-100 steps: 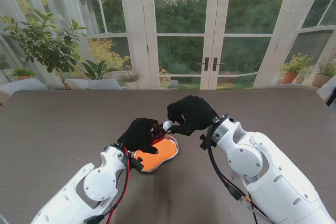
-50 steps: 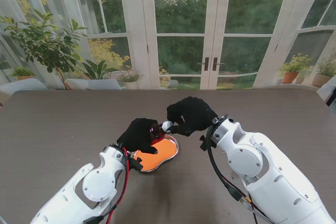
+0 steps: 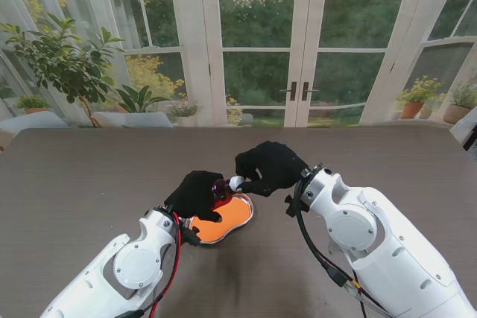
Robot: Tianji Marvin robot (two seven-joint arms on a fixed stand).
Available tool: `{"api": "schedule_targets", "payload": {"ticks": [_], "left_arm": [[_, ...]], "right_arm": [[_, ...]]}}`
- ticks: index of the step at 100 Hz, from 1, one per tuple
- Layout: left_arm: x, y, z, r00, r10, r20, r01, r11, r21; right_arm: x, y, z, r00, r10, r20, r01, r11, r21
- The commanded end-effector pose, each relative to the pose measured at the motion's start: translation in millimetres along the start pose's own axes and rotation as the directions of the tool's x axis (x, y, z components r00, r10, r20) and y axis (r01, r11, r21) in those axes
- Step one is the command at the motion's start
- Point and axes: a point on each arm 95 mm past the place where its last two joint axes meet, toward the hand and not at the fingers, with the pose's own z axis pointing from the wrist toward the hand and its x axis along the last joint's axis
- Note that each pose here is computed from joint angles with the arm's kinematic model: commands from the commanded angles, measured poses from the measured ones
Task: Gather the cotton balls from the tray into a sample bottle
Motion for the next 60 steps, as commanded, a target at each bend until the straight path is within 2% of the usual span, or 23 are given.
{"api": "schedule_targets", "payload": {"ticks": [1, 30, 60], "left_arm": [[6.4, 2.9, 1.0, 1.0, -0.006, -0.02, 0.006, 1.0, -0.018], [7.1, 3.5, -0.7, 1.0, 0.003, -0.026, -0.004, 1.0, -0.029], [7.5, 4.2, -1.2, 1.0, 0.006, -0.029, -0.007, 1.0, -0.027]], "right_arm": [[1.0, -4.9, -0.5, 1.0, 0.002, -0.009, -0.002, 1.0, 0.03], [3.5, -8.9, -0.4, 0.999, 0.026, -0.036, -0.024, 0.998, 0.058], [6.0, -9.9, -0.5, 0.998, 0.014, -0.067, -0.01, 0.998, 0.069]]}}
